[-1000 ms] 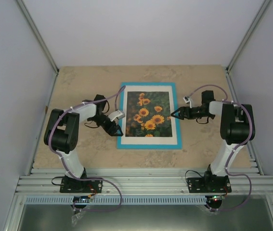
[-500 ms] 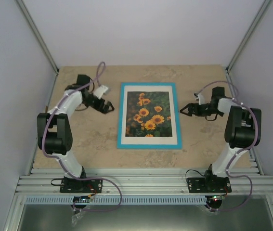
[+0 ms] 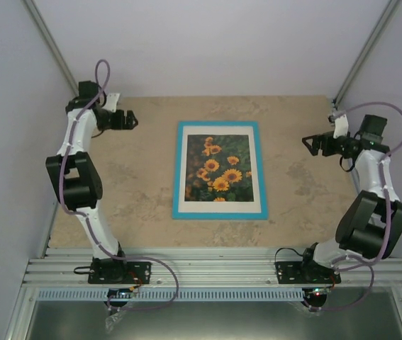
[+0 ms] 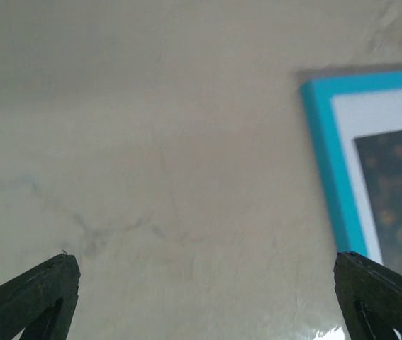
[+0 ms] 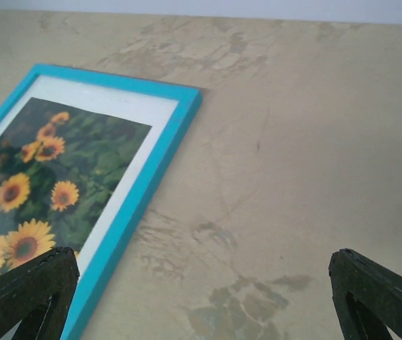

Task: Put the photo into the frame

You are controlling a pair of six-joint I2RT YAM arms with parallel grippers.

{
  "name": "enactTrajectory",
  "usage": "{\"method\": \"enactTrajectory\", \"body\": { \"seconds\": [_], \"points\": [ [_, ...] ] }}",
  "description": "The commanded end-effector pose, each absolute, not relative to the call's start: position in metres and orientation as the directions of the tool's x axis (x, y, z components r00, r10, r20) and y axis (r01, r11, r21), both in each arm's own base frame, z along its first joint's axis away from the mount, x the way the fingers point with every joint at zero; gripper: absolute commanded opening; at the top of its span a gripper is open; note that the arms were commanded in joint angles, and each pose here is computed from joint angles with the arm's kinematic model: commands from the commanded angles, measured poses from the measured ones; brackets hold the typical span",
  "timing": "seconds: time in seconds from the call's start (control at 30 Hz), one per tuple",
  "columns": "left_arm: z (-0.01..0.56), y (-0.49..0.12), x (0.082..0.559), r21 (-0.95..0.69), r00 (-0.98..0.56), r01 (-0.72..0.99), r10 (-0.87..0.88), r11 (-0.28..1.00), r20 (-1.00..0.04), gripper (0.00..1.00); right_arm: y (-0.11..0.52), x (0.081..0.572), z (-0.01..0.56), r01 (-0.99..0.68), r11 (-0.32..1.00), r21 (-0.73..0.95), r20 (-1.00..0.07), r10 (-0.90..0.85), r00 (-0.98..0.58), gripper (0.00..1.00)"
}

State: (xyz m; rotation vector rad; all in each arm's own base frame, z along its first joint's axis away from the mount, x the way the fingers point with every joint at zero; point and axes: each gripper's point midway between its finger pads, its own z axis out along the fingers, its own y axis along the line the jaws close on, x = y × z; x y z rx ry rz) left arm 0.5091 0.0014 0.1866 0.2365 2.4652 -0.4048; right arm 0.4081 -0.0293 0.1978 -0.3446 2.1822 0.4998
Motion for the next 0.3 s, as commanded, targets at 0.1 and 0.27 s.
{"method": "enactTrajectory", "body": {
  "seconds": [0.1, 0.27],
  "points": [
    [0.153, 0.01, 0.481, -0.261, -0.844, 0.124, -0.037, 0.957, -0.536, 0.99, -0.034, 0.382, 0.185, -0.38, 0.909, 0.168, -0.806, -0.095, -0.584, 0.98],
    [0.155, 0.019, 0.47, -0.212, -0.835, 0.076, -0.054, 0.974, -0.548, 0.99, -0.032, 0.377, 0.179, -0.379, 0.91, 0.168, -0.804, -0.095, -0.587, 0.98]
  ]
}}
